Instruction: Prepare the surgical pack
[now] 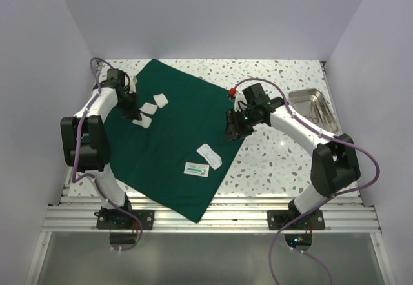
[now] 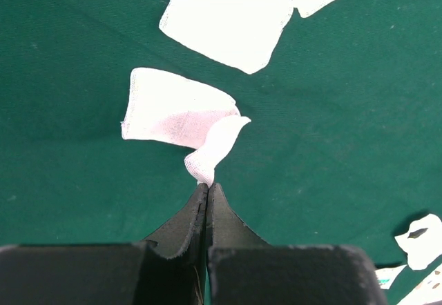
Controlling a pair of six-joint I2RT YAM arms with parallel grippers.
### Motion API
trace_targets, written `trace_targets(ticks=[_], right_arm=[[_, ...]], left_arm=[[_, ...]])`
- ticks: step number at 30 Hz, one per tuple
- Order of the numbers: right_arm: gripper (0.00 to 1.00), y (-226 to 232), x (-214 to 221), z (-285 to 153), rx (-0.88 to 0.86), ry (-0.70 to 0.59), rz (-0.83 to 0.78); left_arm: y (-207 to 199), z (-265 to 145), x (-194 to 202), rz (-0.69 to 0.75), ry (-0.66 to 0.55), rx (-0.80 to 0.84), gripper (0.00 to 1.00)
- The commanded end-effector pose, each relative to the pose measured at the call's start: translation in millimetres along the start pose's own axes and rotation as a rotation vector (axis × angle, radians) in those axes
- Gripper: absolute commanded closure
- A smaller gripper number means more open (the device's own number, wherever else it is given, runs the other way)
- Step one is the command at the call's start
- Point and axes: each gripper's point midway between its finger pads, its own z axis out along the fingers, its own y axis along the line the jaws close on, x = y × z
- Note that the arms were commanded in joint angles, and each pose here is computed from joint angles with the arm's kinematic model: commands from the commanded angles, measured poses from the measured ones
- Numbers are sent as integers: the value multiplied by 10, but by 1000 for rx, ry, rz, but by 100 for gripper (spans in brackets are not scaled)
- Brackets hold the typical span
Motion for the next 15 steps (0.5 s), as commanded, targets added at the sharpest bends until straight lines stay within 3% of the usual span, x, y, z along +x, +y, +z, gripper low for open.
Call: trace_targets(ticks=[1, 15], right_arm=[[55, 64, -138, -56, -19, -38, -31], [55, 46, -123, -18, -18, -23, -25]], left_arm=[[-25, -22, -147, 34, -28, 0, 100], [58, 144, -230, 32, -18, -24, 100]])
